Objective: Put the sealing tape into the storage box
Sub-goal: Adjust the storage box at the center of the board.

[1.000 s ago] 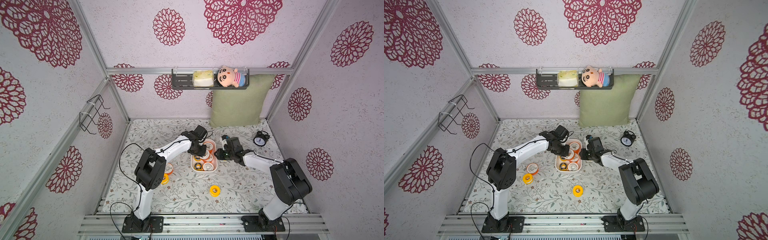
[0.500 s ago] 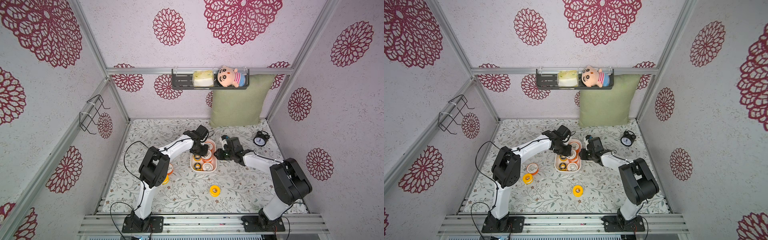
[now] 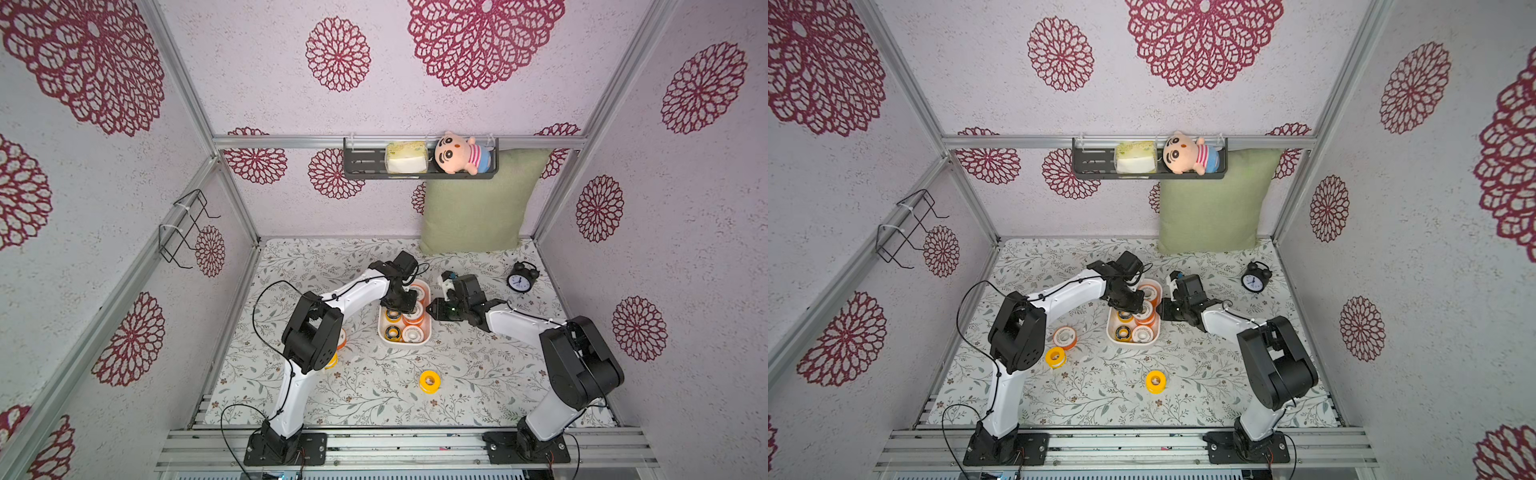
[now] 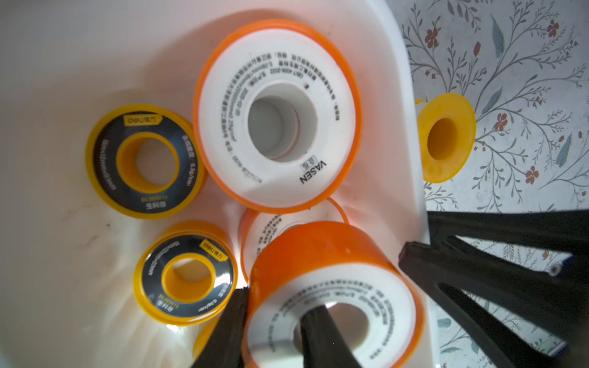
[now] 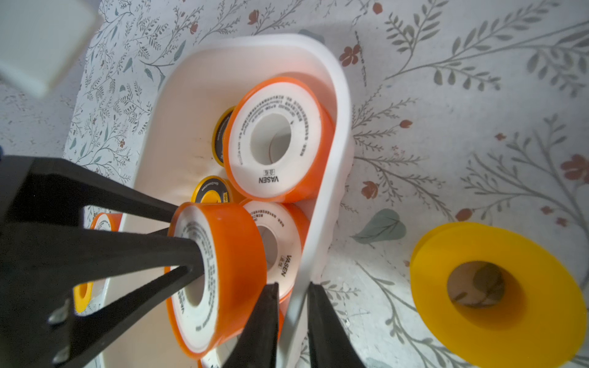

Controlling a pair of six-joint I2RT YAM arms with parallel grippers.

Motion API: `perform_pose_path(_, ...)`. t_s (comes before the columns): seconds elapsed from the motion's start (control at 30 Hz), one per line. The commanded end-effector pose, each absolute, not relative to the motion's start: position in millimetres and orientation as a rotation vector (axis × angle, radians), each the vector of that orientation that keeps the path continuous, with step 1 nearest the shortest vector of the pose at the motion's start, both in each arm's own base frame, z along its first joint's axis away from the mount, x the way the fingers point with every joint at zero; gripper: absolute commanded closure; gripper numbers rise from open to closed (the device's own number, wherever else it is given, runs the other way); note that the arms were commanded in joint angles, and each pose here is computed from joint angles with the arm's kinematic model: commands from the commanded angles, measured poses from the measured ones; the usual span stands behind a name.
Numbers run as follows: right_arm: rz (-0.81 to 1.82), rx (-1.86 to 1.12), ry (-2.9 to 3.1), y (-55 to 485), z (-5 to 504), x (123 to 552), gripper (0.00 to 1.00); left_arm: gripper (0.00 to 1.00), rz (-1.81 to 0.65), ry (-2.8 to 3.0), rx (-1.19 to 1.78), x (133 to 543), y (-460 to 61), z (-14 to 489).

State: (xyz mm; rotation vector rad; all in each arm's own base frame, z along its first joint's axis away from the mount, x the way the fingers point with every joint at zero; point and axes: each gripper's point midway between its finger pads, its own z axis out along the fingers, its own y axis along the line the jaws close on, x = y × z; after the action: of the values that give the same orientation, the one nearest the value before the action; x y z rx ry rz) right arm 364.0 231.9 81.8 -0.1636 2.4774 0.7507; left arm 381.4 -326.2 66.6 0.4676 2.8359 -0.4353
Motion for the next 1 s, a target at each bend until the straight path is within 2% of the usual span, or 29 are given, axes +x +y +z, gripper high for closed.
perform_pose_path(0.0,0.775,-0.202,2.445,237.6,92.8,369.7,0.78,0.77,-0.439,2.832,0.495,383.2,-332.2,66.1)
perform_pose_path(0.5,0.768,-0.203,2.45,237.2,93.0,370.4,0.78,0.73,-0.382,2.851,0.491,385.2,-327.7,61.0)
perform_pose_path(0.97,0.768,-0.207,2.458,237.4,90.9,369.4,0.78,0.64,-0.405,2.854,0.483,386.4,-332.0,56.6)
